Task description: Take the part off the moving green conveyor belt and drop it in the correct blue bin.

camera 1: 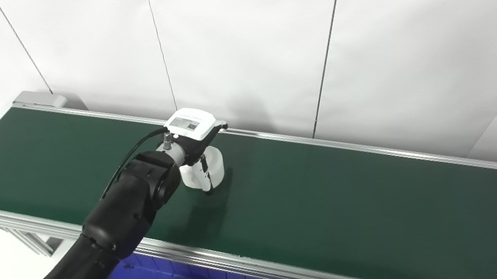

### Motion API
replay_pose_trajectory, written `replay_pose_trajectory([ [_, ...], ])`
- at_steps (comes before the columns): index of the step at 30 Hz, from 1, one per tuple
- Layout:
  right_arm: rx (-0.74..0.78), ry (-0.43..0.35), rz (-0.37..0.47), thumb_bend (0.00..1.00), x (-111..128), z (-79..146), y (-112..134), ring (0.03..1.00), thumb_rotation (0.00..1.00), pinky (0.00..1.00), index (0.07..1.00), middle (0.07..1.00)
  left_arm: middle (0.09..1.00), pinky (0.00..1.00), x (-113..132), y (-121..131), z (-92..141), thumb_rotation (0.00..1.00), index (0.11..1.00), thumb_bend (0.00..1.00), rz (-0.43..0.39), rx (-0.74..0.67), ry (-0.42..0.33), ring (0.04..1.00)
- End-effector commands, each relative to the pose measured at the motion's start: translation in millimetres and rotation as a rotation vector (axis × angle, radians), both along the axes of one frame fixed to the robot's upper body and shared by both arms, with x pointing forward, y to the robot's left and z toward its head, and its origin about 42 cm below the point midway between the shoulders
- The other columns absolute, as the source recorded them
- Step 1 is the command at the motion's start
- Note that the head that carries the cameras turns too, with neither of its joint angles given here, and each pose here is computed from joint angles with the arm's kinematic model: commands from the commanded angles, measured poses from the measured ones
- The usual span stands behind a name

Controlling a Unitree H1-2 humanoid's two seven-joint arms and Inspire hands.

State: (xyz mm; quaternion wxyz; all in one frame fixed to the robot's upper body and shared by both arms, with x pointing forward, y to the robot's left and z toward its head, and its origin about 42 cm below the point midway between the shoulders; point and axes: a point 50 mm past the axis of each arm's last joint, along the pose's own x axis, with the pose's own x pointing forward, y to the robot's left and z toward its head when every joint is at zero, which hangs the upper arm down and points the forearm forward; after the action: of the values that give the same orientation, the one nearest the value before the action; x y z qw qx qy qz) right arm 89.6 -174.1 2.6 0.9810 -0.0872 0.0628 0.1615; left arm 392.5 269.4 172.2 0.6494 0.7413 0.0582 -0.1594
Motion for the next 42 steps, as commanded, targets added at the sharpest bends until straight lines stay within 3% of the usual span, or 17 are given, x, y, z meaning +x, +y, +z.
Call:
replay_pose_trajectory([
  [1, 0.028, -0.049, 0.01, 0.88, 5, 7, 5, 0.998, 1.0, 1.0, 0.987, 0.998, 0.905, 0.85, 15, -3, 22, 0.25, 0.889, 1.0, 0.011, 0.017, -0.083, 0.892],
  [8, 0.033, -0.05, 0.014, 0.87, 5, 9, 7, 0.996, 1.0, 1.0, 0.992, 1.0, 0.907, 0.84, 19, -2, 18, 0.24, 0.879, 1.0, 0.012, 0.028, -0.073, 0.894],
  [15, 0.04, -0.047, 0.013, 0.86, 4, 10, 9, 0.999, 1.0, 1.0, 0.988, 0.999, 0.871, 0.83, 23, -5, 12, 0.17, 0.813, 1.0, 0.003, -0.004, -0.078, 0.868],
  [19, 0.043, -0.048, 0.014, 0.86, 2, 11, 10, 0.998, 1.0, 1.0, 0.988, 0.998, 0.772, 0.6, 24, -11, -2, 0.11, 0.727, 0.95, -0.01, -0.114, -0.102, 0.724],
  [20, 0.044, -0.048, 0.014, 0.86, 2, 12, 11, 0.999, 1.0, 1.0, 0.988, 0.997, 0.762, 0.58, 24, -13, -7, 0.1, 0.72, 0.94, -0.014, -0.144, -0.114, 0.709],
  [23, 0.044, -0.041, 0.011, 0.87, 1, 13, 11, 0.997, 1.0, 1.0, 0.99, 0.998, 0.656, 0.44, 24, -17, -19, 0.02, 0.629, 0.86, -0.032, -0.21, -0.152, 0.547],
  [24, 0.045, -0.039, 0.011, 0.88, 1, 13, 11, 0.997, 1.0, 1.0, 0.989, 0.998, 0.507, 0.34, 24, -18, -23, 0.01, 0.56, 0.66, -0.039, -0.225, -0.161, 0.427],
  [25, 0.048, -0.037, 0.01, 0.88, 0, 13, 11, 0.998, 1.0, 1.0, 0.989, 0.998, 0.484, 0.25, 23, -20, -27, 0.0, 0.511, 0.57, -0.044, -0.24, -0.168, 0.328],
  [26, 0.055, -0.034, 0.009, 0.88, 0, 13, 11, 0.997, 1.0, 1.0, 0.988, 0.997, 0.477, 0.22, 23, -22, -29, 0.0, 0.496, 0.54, -0.048, -0.255, -0.171, 0.287],
  [31, 0.065, -0.027, 0.006, 0.88, -1, 15, 13, 0.985, 1.0, 1.0, 0.987, 0.99, 0.474, 0.2, 22, -28, -32, 0.0, 0.486, 0.53, -0.054, -0.316, -0.17, 0.279],
  [32, 0.067, -0.027, 0.006, 0.88, -1, 16, 13, 0.981, 1.0, 1.0, 0.985, 0.985, 0.43, 0.22, 22, -29, -33, 0.0, 0.5, 0.52, -0.051, -0.337, -0.166, 0.292],
  [42, 0.064, -0.02, 0.004, 0.87, 0, 18, 14, 0.963, 1.0, 0.96, 0.994, 0.972, 0.471, 0.14, 15, -36, -32, 0.0, 0.486, 0.53, -0.038, -0.407, -0.136, 0.208],
])
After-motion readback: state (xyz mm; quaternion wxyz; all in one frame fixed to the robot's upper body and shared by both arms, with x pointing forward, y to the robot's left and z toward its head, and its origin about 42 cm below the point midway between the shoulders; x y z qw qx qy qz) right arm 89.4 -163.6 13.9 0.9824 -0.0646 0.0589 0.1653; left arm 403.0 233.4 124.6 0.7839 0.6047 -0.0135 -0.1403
